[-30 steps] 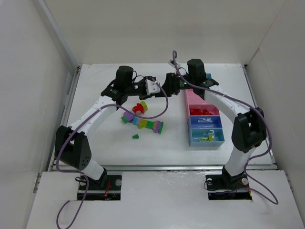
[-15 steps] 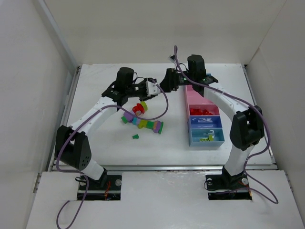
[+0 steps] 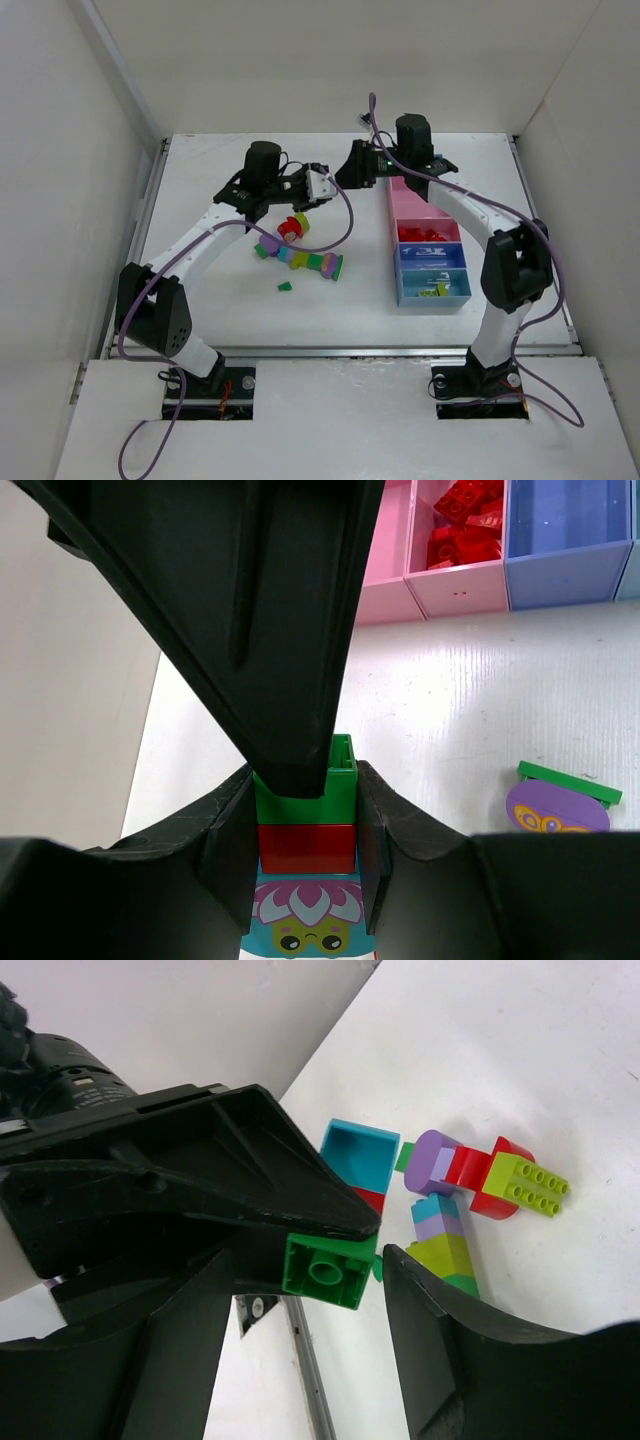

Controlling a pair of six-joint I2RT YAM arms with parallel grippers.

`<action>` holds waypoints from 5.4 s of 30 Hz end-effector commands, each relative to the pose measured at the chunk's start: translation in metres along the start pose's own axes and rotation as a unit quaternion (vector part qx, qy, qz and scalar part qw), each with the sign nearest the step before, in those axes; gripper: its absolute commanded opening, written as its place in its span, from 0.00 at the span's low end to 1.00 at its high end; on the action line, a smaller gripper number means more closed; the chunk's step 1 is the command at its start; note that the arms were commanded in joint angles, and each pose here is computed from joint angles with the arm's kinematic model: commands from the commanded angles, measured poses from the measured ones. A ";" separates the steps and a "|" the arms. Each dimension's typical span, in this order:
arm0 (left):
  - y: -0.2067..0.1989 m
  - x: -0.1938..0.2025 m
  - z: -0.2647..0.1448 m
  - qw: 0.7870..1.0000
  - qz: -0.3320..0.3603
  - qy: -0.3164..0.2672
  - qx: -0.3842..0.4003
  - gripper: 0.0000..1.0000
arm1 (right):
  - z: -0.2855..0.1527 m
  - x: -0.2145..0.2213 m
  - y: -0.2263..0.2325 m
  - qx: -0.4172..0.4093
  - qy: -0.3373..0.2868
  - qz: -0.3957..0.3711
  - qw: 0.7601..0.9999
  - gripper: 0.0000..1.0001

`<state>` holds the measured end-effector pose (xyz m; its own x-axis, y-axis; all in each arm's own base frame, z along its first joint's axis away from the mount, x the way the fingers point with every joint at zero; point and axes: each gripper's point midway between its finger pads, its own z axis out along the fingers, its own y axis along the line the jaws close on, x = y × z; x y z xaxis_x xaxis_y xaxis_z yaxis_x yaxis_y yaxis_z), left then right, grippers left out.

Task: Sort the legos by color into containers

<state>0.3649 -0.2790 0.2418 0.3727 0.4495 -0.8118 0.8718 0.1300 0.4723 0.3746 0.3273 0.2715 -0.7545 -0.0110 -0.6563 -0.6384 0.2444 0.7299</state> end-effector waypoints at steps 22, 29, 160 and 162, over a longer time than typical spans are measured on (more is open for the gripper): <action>-0.014 -0.010 -0.007 1.000 0.018 -0.011 0.023 0.91 | -0.004 -0.022 0.001 0.014 -0.038 -0.021 0.999 0.00; 0.000 0.007 -0.015 1.000 0.007 0.026 -0.010 1.00 | -0.010 -0.010 -0.007 0.018 -0.031 -0.015 0.999 0.00; 0.093 -0.077 0.023 0.983 -0.110 -0.093 -0.114 0.00 | -0.091 -0.021 -0.026 0.071 -0.060 -0.064 0.994 0.93; 0.113 -0.079 0.017 0.964 -0.201 -0.101 -0.142 0.00 | -0.099 -0.030 -0.028 0.110 -0.082 -0.098 0.986 0.93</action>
<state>0.4009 -0.3335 0.2705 0.1614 0.3410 -0.9261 0.9223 0.2819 0.2645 0.3973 0.2377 0.2597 -0.7198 0.0642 -0.6912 -0.6172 0.3965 0.6796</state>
